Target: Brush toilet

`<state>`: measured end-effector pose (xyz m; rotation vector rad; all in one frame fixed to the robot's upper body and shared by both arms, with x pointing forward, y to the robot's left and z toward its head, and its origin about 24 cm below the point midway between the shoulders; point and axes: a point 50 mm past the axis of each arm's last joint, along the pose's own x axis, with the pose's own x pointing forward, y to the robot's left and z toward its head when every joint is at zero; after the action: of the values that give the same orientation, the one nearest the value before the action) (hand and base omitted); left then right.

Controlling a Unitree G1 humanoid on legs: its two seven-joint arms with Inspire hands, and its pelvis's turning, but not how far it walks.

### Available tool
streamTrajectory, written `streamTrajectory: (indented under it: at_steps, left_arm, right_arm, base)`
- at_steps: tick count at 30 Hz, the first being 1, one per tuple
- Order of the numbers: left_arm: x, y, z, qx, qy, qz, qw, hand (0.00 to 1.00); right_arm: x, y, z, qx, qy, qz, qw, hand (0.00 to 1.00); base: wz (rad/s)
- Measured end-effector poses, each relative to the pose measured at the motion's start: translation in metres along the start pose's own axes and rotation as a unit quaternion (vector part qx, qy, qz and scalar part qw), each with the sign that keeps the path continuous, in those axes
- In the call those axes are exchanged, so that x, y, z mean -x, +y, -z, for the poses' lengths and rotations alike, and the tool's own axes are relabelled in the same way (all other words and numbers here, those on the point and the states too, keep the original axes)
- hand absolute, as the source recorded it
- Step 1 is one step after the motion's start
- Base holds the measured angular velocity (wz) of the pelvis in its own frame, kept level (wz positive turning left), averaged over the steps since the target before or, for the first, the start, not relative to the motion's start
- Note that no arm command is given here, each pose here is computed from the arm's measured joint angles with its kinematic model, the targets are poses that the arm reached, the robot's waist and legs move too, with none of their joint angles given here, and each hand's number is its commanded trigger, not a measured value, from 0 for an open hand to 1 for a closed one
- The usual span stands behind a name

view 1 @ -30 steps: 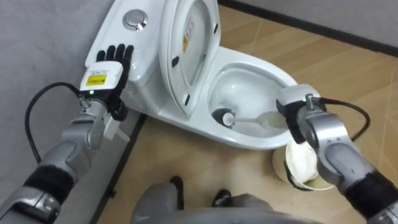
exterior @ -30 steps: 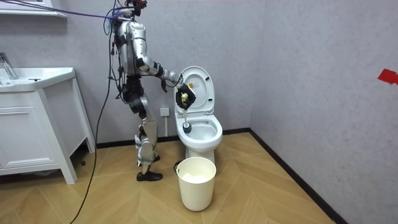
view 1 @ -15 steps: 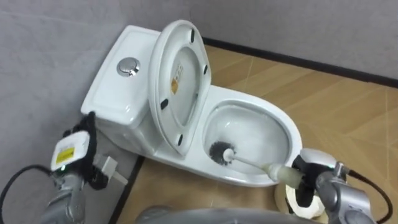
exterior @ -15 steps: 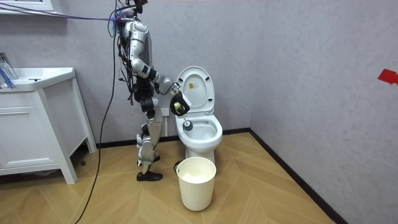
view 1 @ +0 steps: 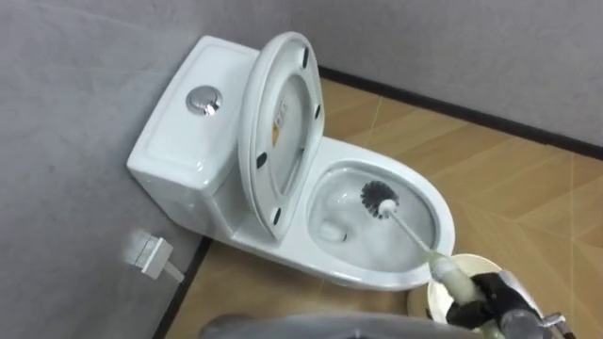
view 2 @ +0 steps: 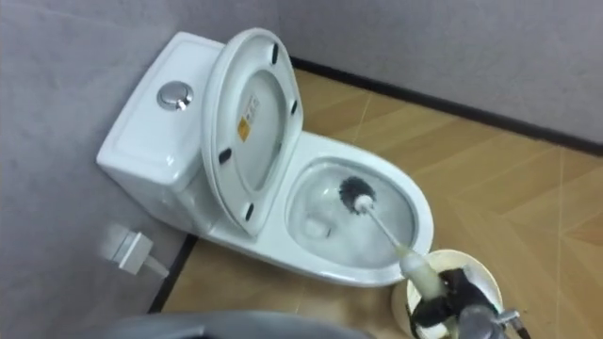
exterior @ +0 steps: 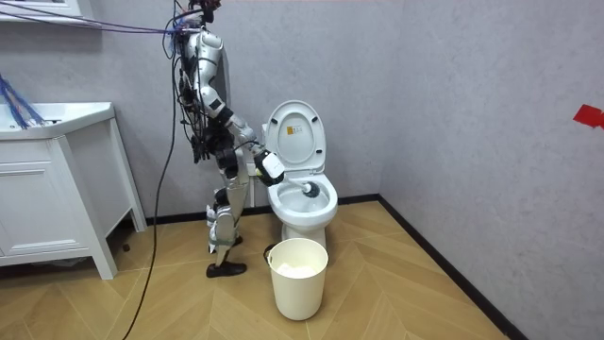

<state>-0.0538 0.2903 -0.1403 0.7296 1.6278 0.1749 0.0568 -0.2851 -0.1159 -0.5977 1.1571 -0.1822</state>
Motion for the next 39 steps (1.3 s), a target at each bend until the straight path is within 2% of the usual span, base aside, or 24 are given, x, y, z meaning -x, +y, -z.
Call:
streamTrajectory:
  at_steps: [4, 7, 11, 18, 19, 20, 28, 39]
  left_arm:
    - [0.0, 0.001, 0.005, 0.064, 0.022, 0.007, 0.998, 0.0]
    - [-0.001, 0.0, 0.003, 0.102, 0.025, 0.01, 0.994, 0.0]
    - [0.0, -0.006, -0.005, 0.121, 0.015, 0.018, 0.992, 0.0]
    - [0.002, -0.014, -0.036, 0.129, -0.017, 0.035, 0.991, 0.0]
    - [0.002, -0.014, -0.038, 0.128, -0.022, 0.035, 0.991, 0.0]
    - [0.002, -0.014, -0.039, 0.122, -0.024, 0.036, 0.992, 0.0]
    - [0.002, -0.021, -0.034, 0.113, -0.012, 0.055, 0.992, 0.0]
    - [0.003, -0.021, -0.046, 0.091, -0.033, 0.059, 0.994, 0.0]
  right_arm:
    - [-0.001, -0.007, 0.024, -0.133, 0.055, 0.047, 0.988, 1.0]
    - [-0.001, -0.004, 0.036, -0.196, 0.086, 0.061, 0.975, 1.0]
    - [0.002, 0.007, 0.051, -0.244, 0.127, 0.073, 0.959, 1.0]
    - [0.005, 0.033, 0.067, -0.304, 0.201, 0.075, 0.928, 1.0]
    - [0.004, 0.035, 0.067, -0.307, 0.206, 0.073, 0.926, 0.86]
    - [0.004, 0.036, 0.068, -0.306, 0.21, 0.072, 0.926, 0.0]
    - [0.007, 0.045, 0.077, -0.267, 0.237, 0.049, 0.933, 0.0]
    - [0.008, 0.051, 0.081, -0.131, 0.231, 0.01, 0.964, 0.0]
  base:
    - [-0.13]
    - [-0.32]
    - [-0.26]
    - [-0.06]
    - [0.0]
    - [0.0]
    - [0.0]
    - [0.0]
